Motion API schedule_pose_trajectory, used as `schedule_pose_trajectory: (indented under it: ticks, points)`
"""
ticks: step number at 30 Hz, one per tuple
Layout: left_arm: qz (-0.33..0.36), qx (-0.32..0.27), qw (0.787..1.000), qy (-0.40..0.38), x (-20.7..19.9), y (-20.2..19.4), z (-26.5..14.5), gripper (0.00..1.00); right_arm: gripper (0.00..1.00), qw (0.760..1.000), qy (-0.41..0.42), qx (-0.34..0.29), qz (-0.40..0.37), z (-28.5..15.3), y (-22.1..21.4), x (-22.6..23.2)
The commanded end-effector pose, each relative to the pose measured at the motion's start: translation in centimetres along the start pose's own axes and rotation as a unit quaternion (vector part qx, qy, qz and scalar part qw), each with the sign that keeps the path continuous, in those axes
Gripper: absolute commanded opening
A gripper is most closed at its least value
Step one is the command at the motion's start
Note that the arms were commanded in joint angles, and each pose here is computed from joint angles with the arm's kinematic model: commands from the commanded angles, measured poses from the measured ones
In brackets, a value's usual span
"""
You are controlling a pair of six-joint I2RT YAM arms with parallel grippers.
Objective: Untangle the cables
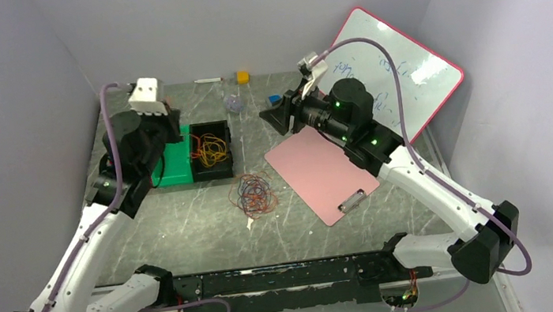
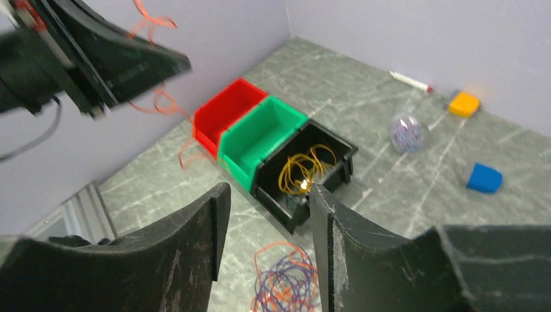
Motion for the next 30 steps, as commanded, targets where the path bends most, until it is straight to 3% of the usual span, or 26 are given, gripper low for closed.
schedule_pose_trajectory:
  ticks: [1,10,30]
  points:
    - [-0.008,0.047,0.997,0.063,4.5,-1.2,-0.6,0.07,0.52,0.999,-0.036,0.008,-0.005,-0.8,-1.5,-1.5]
    - [0.006,0.077,0.985,0.152,11.1,-3.6,0.9,0.07,0.53,0.998,-0.045,0.049,0.005,-1.6,-5.2,-2.6]
    - [0.013,0.094,0.977,0.191,16.9,-8.7,6.8,0.07,0.53,0.996,-0.032,0.081,0.02,-2.6,-7.9,-2.6]
Point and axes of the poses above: each gripper's point midway between its finger pads, its own z axis out along the fingers, its own x axis along the line the jaws close on, y = z × x, the point moved 2 cm from there along -z, back along the fingers, and after that the axes turned 10 degrees about z, right-handed, at the moved point
